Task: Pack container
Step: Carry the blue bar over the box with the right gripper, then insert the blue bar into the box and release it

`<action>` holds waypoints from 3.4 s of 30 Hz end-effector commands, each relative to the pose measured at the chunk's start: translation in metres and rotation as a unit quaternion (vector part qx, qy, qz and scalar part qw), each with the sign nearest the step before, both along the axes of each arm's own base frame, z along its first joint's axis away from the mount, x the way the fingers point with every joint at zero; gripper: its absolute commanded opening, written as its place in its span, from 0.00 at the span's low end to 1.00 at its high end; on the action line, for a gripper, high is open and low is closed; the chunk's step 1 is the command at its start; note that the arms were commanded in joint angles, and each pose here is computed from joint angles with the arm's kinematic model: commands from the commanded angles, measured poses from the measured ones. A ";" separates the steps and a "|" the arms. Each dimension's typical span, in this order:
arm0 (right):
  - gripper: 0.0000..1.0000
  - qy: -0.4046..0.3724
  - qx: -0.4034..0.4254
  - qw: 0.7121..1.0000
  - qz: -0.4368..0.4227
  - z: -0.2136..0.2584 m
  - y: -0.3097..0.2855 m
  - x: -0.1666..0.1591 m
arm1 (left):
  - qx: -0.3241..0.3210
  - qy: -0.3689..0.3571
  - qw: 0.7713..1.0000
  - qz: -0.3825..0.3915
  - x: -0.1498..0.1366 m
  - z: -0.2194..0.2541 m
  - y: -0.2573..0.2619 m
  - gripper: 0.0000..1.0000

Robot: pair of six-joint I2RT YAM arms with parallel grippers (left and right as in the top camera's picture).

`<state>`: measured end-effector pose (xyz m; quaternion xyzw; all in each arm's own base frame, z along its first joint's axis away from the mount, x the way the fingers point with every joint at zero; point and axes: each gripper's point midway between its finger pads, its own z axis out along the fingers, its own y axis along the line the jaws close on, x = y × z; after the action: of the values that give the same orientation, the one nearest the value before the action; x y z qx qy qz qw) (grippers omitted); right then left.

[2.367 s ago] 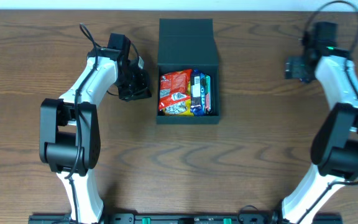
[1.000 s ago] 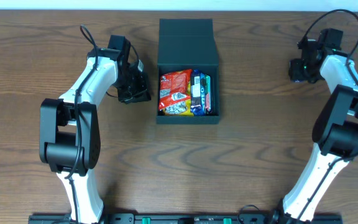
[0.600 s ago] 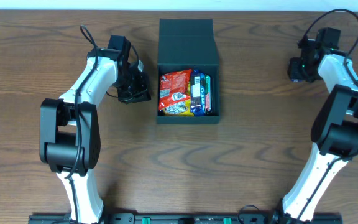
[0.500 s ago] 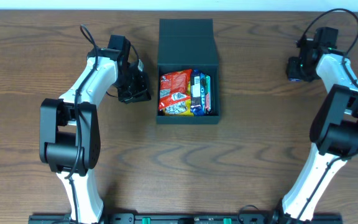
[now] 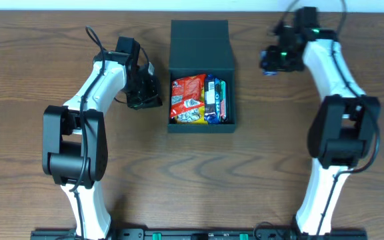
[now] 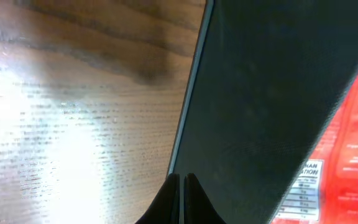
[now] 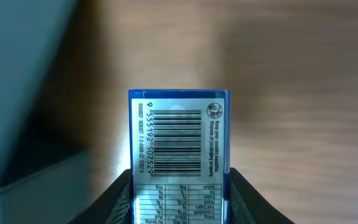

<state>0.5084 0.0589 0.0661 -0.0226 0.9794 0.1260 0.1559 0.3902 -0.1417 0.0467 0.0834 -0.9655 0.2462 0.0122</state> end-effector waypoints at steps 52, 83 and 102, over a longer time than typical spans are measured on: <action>0.75 -0.053 -0.109 0.989 -0.082 0.081 0.121 -0.090 | 0.000 -0.016 1.000 -0.009 0.007 -0.006 -0.002 0.06; 0.01 0.055 0.008 0.992 0.117 -0.006 0.203 -0.113 | 0.000 -0.013 1.000 -0.009 0.005 -0.006 -0.002 0.06; 0.01 0.095 -0.082 0.987 0.102 -0.036 0.175 -0.125 | 0.001 -0.009 1.000 -0.009 0.004 -0.007 -0.001 0.06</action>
<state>0.3854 0.2330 0.0342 -0.1101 0.9900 0.0729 0.0496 0.3976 -0.1428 0.0475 0.0794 -0.9650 0.2500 -0.0034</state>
